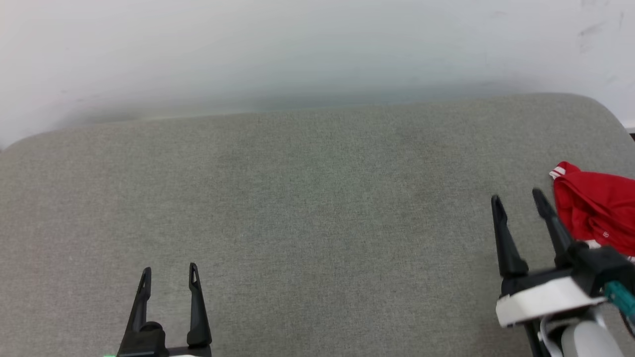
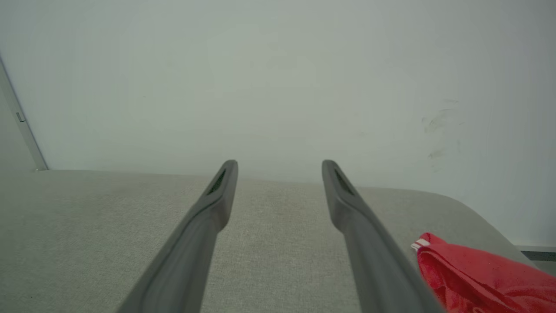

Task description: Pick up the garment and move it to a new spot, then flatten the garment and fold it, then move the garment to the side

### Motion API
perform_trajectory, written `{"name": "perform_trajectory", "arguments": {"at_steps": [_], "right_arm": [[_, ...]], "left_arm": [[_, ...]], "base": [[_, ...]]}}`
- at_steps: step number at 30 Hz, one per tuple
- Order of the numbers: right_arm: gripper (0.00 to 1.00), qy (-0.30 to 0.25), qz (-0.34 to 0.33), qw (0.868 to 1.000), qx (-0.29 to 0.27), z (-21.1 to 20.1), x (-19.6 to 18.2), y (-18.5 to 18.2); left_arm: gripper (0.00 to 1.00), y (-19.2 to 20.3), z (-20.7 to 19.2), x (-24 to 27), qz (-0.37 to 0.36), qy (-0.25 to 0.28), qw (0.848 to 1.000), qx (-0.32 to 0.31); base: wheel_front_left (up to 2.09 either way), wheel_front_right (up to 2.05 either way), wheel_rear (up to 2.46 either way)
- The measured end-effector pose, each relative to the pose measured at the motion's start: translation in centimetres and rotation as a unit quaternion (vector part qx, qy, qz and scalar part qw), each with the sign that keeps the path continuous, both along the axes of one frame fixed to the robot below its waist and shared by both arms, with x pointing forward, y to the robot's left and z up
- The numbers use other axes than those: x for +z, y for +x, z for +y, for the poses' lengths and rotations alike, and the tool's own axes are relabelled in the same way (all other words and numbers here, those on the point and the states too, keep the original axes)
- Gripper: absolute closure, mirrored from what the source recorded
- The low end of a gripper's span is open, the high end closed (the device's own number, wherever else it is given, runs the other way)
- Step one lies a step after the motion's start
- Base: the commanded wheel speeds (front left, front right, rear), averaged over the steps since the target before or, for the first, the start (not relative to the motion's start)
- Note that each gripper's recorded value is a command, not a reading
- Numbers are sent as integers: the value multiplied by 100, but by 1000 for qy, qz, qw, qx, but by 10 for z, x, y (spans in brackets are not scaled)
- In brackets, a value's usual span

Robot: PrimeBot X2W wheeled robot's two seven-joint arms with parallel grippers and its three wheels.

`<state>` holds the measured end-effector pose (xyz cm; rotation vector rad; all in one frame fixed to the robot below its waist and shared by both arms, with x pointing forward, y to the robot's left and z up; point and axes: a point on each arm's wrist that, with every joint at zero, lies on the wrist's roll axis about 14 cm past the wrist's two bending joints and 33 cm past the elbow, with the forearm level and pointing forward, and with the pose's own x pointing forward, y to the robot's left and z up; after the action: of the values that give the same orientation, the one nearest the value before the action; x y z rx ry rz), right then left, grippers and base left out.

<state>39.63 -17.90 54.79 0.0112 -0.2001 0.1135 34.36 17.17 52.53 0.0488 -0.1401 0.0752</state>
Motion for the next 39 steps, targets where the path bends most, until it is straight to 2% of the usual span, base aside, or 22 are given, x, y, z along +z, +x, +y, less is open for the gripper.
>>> {"name": "perform_trajectory", "arguments": {"at_steps": [15, 30, 31, 35, 39], "right_arm": [[0, 38, 20, 999, -13, 3, -17, -53], [0, 56, 36, 998, -11, 6, -26, -63], [100, 55, 39, 998, -11, 6, -28, -63], [100, 56, 59, 997, -12, 6, -41, -64], [100, 90, 69, 993, -14, 4, -45, -64]], "left_arm": [[0, -21, 6, 0, 0, -9, 1000, 3], [0, -24, 9, -5, 8, -17, 1000, -3], [100, -24, 9, -6, 10, -18, 1000, -3], [100, -25, 7, -19, 31, -20, 999, -5], [100, -26, 9, -24, 41, -58, 997, 0]], "base": [[0, 0, 0], [0, 0, 0], [0, 0, 0], [0, 0, 0], [0, 0, 0]]}}
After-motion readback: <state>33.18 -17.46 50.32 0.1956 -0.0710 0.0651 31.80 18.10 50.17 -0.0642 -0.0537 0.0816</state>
